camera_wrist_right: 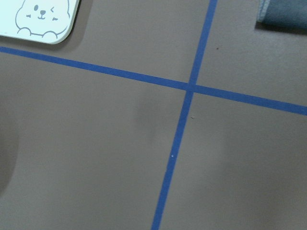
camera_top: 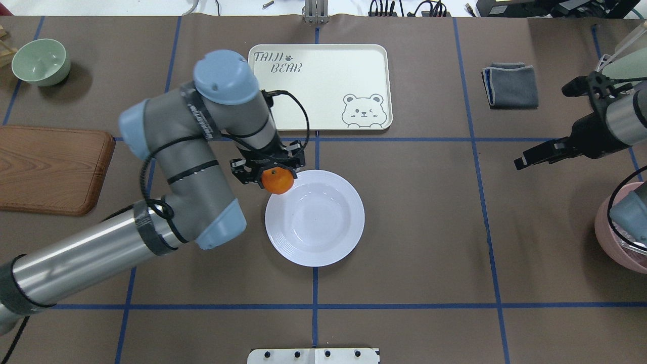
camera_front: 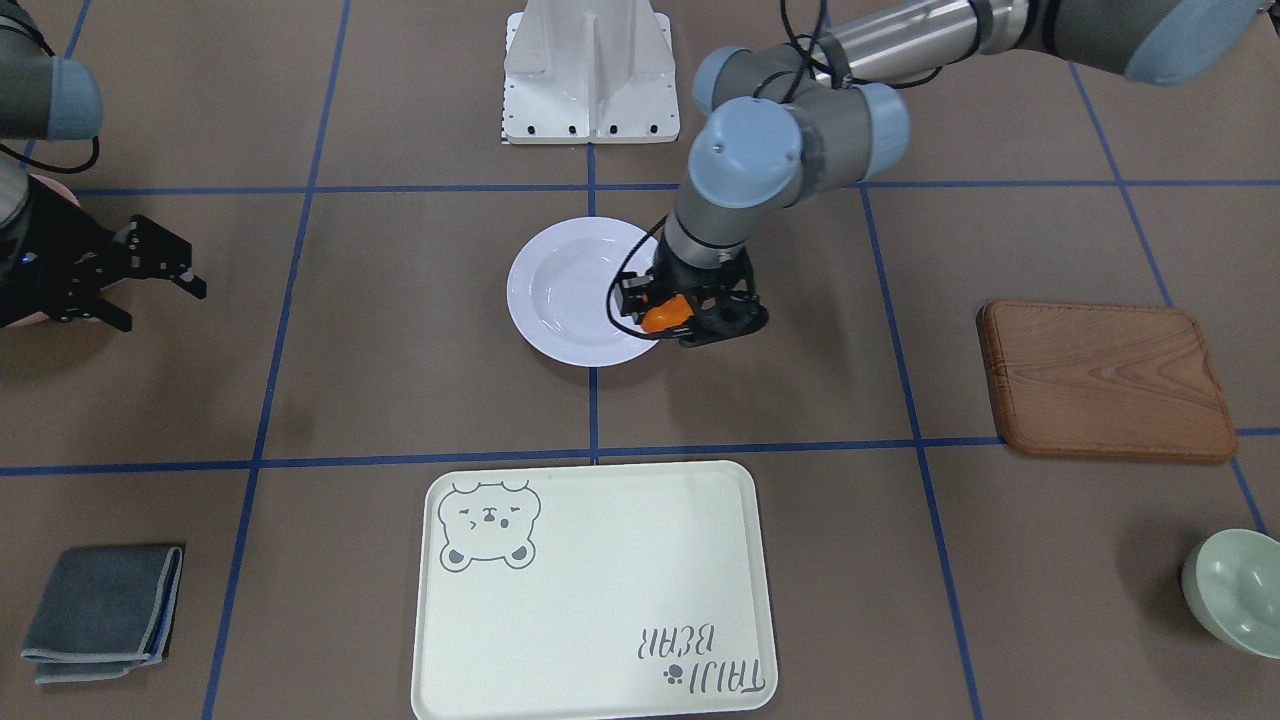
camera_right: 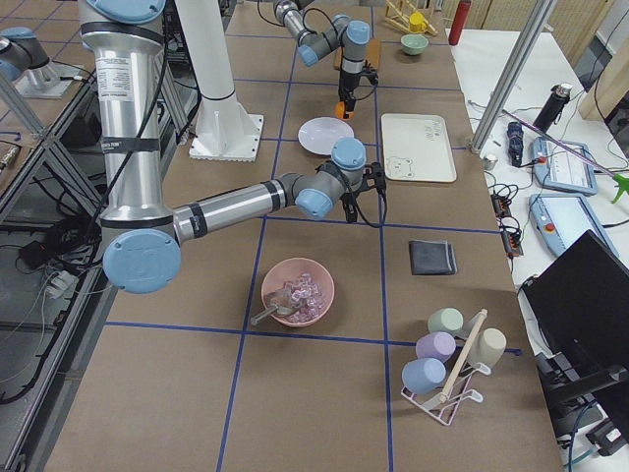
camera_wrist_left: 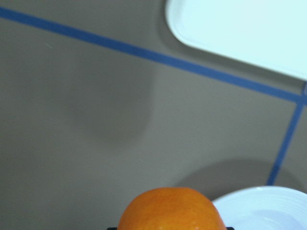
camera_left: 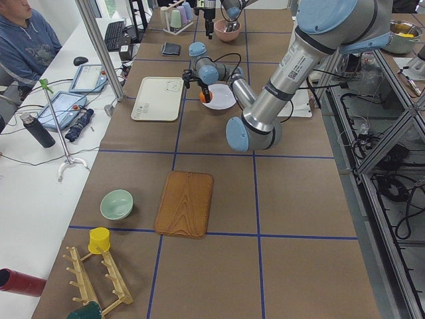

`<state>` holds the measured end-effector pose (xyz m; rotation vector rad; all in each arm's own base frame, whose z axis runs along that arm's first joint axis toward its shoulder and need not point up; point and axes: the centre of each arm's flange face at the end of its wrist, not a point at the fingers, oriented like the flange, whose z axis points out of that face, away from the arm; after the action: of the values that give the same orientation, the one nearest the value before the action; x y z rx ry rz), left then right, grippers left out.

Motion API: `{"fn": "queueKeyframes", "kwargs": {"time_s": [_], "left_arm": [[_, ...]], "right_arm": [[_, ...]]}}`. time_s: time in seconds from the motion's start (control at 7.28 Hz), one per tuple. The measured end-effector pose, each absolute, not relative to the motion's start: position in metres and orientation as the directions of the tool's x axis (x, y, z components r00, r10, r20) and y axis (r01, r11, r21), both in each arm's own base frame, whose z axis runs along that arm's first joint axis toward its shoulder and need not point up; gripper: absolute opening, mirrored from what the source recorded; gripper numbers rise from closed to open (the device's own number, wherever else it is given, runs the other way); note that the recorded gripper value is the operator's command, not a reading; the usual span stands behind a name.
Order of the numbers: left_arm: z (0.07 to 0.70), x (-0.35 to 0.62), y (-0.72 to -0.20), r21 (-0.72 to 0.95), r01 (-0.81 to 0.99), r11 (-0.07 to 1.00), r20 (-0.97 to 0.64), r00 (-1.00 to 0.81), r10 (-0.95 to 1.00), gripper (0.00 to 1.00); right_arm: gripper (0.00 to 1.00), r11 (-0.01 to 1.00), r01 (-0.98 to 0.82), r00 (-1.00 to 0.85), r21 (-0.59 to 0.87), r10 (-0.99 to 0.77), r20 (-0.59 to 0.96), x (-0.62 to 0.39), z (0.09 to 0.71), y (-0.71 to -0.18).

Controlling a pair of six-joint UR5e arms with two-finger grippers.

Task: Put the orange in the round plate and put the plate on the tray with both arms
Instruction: 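Carry the orange onto the white plate with left gripper while right arm approaches, then open the left gripper and lift it away while the right gripper approaches the plate rim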

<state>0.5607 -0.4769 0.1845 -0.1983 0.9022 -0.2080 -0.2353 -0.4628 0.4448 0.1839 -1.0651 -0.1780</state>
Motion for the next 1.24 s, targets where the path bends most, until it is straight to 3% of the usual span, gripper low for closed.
{"fn": "queueKeyframes", "kwargs": {"time_s": [0.27, 0.41, 0.55, 0.69, 0.82, 1.24], "left_arm": [[0.172, 0.608, -0.444, -0.251, 0.071, 0.965, -0.748, 0.619, -0.24, 0.0], [0.173, 0.619, -0.432, -0.25, 0.056, 0.967, -0.746, 0.626, -0.229, 0.09], [0.174, 0.626, -0.424, -0.249, 0.045, 0.967, -0.745, 0.629, -0.221, 0.28], [0.176, 0.631, -0.42, -0.246, 0.038, 0.969, -0.749, 0.626, -0.215, 0.9], [0.177, 0.633, -0.419, -0.24, 0.033, 0.97, -0.758, 0.618, -0.209, 0.98], [0.172, 0.622, -0.435, -0.203, 0.073, 0.976, -0.778, 0.594, -0.206, 0.98]], "right_arm": [[1.0, 0.981, 0.005, 0.454, 0.192, -0.173, 0.874, -0.299, 0.403, -0.453], [1.0, 0.983, -0.007, 0.453, 0.185, -0.161, 0.877, -0.324, 0.391, -0.445], [1.0, 0.983, -0.015, 0.452, 0.183, -0.156, 0.878, -0.345, 0.381, -0.438], [1.0, 0.984, -0.028, 0.448, 0.177, -0.146, 0.882, -0.366, 0.37, -0.43], [1.0, 0.984, -0.044, 0.444, 0.175, -0.137, 0.885, -0.39, 0.357, -0.42], [1.0, 0.984, -0.075, 0.425, 0.164, -0.117, 0.898, -0.45, 0.325, -0.39]]}}
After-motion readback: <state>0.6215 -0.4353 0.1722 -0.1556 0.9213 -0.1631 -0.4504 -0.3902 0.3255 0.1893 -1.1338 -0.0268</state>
